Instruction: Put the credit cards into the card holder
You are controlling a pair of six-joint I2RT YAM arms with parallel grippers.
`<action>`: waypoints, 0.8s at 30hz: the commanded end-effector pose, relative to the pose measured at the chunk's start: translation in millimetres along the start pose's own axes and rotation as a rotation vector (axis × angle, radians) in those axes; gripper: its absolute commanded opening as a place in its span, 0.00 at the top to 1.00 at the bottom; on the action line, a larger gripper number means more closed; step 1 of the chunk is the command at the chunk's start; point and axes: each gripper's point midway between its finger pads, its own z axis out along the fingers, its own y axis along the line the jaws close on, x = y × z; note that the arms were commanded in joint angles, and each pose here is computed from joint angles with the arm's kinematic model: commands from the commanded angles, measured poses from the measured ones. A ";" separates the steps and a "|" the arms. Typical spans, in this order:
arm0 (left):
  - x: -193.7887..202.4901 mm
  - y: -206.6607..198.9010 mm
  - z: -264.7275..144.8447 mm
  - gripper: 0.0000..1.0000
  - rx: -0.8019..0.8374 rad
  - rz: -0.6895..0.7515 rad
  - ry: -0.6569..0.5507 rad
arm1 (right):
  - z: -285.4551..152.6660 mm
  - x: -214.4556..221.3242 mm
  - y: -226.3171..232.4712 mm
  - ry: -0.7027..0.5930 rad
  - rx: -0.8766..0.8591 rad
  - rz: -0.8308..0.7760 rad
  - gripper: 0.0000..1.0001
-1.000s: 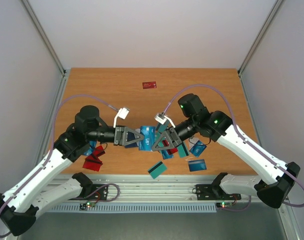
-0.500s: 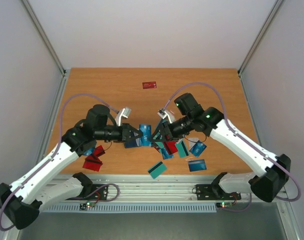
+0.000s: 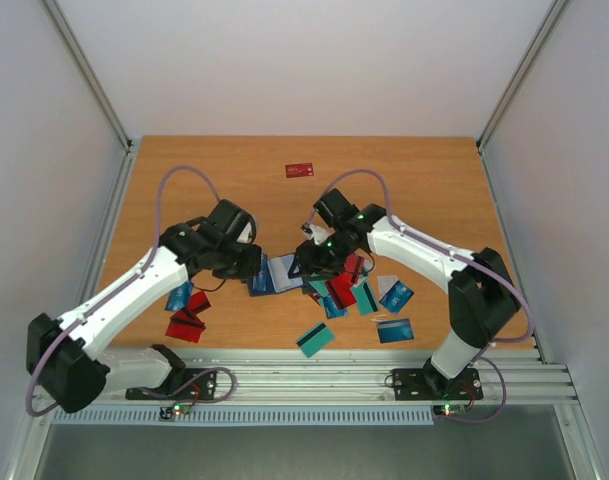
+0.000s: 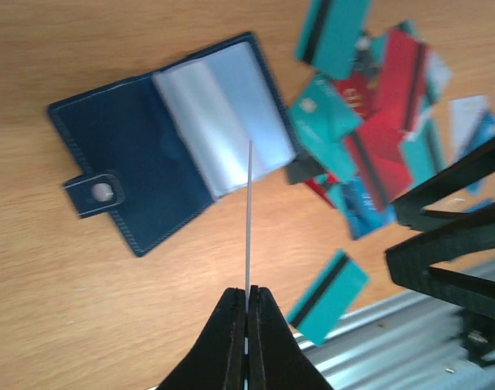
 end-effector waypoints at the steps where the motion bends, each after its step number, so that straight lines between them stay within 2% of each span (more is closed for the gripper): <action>1: 1.2 36.5 1.3 1.00 -0.227 0.018 0.039 | 8.9 -27.6 18.7 -0.005 -0.080 -0.029 0.47; 6: 3.5 54.7 16.4 1.00 -0.294 0.012 0.086 | 31.4 -51.8 14.2 0.023 -0.094 -0.010 0.46; 11: -2.0 61.6 47.0 1.00 -0.229 0.002 0.115 | 51.6 -75.9 -4.7 0.035 -0.077 0.000 0.45; 17: -2.2 72.9 68.4 1.00 -0.217 0.014 0.176 | 69.4 -84.9 -15.7 0.099 -0.093 -0.009 0.43; 24: 0.3 79.0 71.3 1.00 -0.199 0.041 0.199 | 84.0 -86.2 -26.7 0.134 -0.083 0.012 0.42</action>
